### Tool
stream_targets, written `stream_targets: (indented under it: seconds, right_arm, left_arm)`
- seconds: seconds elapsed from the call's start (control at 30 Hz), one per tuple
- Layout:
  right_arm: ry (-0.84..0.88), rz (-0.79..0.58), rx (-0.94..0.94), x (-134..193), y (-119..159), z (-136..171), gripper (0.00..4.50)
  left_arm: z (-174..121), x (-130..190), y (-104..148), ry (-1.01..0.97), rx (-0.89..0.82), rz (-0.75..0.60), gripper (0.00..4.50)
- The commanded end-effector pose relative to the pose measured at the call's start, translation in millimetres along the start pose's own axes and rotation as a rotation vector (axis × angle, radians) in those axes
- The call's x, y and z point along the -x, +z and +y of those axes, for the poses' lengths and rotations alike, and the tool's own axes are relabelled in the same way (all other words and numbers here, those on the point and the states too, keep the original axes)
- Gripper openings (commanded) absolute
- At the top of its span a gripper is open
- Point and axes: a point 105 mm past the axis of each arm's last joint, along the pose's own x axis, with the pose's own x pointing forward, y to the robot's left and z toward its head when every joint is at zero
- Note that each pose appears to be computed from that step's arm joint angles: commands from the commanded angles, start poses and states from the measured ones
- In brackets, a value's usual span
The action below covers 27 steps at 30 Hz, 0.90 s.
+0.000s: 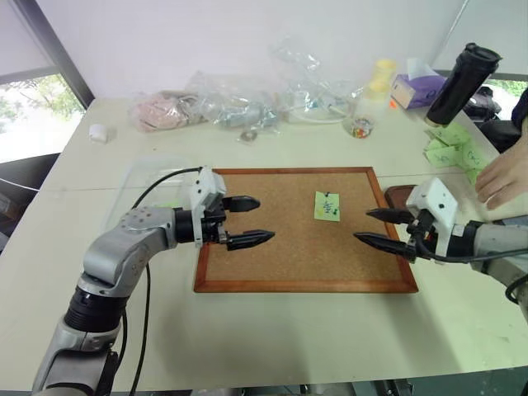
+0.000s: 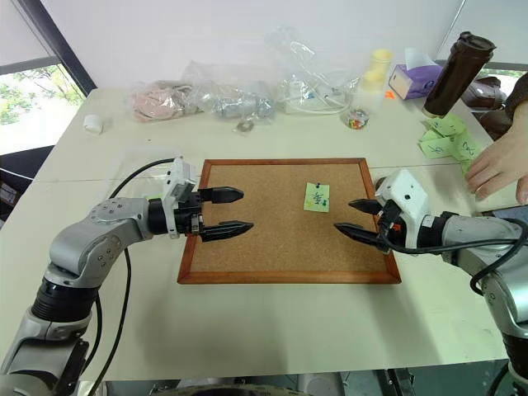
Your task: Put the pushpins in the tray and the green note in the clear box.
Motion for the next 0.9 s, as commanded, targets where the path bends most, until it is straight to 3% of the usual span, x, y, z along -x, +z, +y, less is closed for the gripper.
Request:
stream_targets:
  seconds: [0.03, 0.9]
  right_arm:
    - [-0.010, -0.028, 0.056, 4.2, 12.2, 1.0, 2.85]
    - [-0.024, -0.039, 0.060, -0.7, 12.9, -1.5, 2.85]
  left_arm:
    - [-7.2, -0.9, 7.0, -0.026, -0.037, -0.013, 4.47]
    - [-1.4, -6.7, 4.1, 0.011, -0.072, -0.008, 4.47]
